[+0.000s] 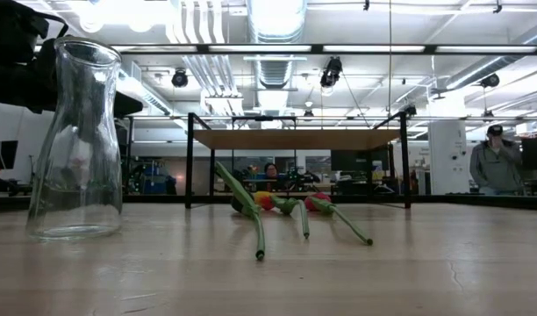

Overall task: Pick and place flowers into a vace then onto a shelf
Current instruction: Put the dark red flower into the bottom transparent vase, then put the black flower into the top transparent vase

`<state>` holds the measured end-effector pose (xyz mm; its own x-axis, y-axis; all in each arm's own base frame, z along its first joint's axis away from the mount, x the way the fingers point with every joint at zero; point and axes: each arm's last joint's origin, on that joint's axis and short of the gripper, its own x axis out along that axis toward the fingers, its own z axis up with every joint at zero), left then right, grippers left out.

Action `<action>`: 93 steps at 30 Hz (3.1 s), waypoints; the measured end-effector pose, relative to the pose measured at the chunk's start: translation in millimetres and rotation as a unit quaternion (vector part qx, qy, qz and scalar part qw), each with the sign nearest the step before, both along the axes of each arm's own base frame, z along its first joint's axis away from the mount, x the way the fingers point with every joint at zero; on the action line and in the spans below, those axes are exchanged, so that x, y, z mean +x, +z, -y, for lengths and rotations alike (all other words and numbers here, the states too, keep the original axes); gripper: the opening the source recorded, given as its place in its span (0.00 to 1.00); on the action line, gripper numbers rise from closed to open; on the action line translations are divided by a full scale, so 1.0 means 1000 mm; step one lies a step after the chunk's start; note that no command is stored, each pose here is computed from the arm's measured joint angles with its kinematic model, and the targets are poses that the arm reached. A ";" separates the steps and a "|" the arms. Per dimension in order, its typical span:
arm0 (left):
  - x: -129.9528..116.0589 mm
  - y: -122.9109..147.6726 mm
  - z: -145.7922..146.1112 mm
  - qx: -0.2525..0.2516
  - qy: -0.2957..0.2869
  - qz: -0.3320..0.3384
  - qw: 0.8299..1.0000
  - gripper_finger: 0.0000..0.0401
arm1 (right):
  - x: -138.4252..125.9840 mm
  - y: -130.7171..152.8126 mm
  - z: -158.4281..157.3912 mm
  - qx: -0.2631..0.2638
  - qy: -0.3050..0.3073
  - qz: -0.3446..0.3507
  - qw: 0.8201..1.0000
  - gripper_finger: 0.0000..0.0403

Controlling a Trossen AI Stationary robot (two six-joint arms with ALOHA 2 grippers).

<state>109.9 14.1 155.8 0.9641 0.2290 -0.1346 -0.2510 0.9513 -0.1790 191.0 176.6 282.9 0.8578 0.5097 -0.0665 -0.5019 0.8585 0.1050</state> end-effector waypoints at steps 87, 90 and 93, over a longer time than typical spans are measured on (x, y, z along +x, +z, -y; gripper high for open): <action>0.000 0.001 0.000 0.000 0.000 0.002 1.000 0.00 | -0.048 -0.044 0.178 0.150 -0.254 -0.008 0.956 0.03; 0.000 0.001 0.000 0.000 0.000 0.003 1.000 0.00 | -0.046 -0.052 0.178 0.127 -0.256 -0.017 0.958 0.04; 0.000 0.001 0.000 0.000 0.000 0.003 1.000 0.00 | -0.046 -0.067 0.178 0.085 -0.250 -0.033 0.964 0.03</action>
